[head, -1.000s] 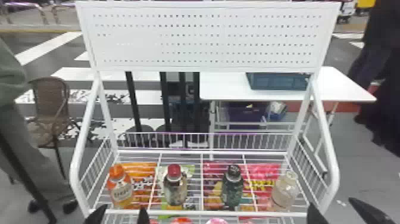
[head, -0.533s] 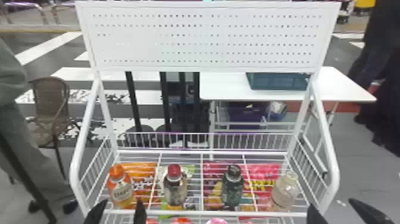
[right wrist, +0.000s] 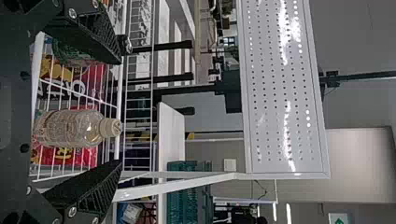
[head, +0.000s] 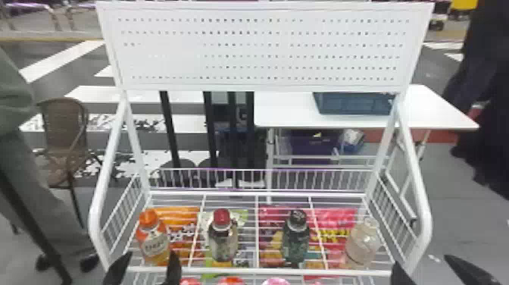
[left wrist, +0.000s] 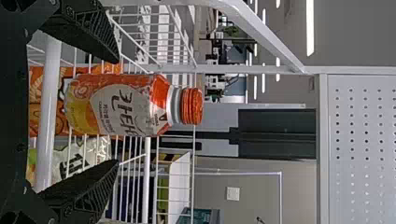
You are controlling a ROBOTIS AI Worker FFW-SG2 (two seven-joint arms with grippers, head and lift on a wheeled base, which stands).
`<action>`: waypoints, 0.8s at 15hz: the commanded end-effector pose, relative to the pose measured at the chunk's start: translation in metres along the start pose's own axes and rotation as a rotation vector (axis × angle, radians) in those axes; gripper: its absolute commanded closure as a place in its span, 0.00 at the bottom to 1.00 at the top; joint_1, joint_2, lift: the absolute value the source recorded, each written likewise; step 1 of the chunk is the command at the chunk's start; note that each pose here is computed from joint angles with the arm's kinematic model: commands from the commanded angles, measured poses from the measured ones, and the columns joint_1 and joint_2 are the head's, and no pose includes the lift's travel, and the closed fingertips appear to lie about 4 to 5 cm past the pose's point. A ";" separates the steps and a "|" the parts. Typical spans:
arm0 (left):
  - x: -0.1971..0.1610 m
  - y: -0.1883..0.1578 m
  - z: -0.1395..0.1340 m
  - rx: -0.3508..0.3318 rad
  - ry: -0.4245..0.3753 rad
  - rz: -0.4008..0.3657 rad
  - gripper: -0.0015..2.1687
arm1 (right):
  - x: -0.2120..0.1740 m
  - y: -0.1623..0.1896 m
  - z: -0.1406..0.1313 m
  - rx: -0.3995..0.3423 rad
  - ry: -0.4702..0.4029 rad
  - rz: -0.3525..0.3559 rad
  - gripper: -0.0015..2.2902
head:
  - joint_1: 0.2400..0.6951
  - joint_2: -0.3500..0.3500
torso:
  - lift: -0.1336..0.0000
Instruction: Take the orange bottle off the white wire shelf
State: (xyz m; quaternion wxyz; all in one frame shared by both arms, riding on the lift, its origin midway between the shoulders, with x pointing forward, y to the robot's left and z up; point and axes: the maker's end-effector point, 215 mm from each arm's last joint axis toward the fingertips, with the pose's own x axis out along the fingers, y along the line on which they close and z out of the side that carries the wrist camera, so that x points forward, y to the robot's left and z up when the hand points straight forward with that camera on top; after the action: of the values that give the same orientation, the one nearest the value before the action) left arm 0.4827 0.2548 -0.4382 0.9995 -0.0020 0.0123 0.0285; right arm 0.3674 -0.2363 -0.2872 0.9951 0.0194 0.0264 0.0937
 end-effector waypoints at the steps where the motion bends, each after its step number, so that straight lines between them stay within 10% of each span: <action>1: 0.008 0.005 -0.003 -0.004 0.003 0.003 0.07 | -0.001 0.000 0.000 -0.005 0.003 0.000 0.06 | 0.57 0.50 | 1.00; 12: 0.063 -0.001 -0.001 -0.007 -0.005 -0.014 0.07 | -0.008 0.000 -0.002 -0.024 0.017 -0.002 0.06 | 0.57 0.50 | 1.00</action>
State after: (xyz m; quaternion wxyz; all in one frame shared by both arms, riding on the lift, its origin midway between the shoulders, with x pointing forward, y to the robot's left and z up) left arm 0.5391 0.2589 -0.4377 0.9997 -0.0066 0.0060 0.0229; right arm 0.3605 -0.2361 -0.2891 0.9950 0.0081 0.0332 0.0938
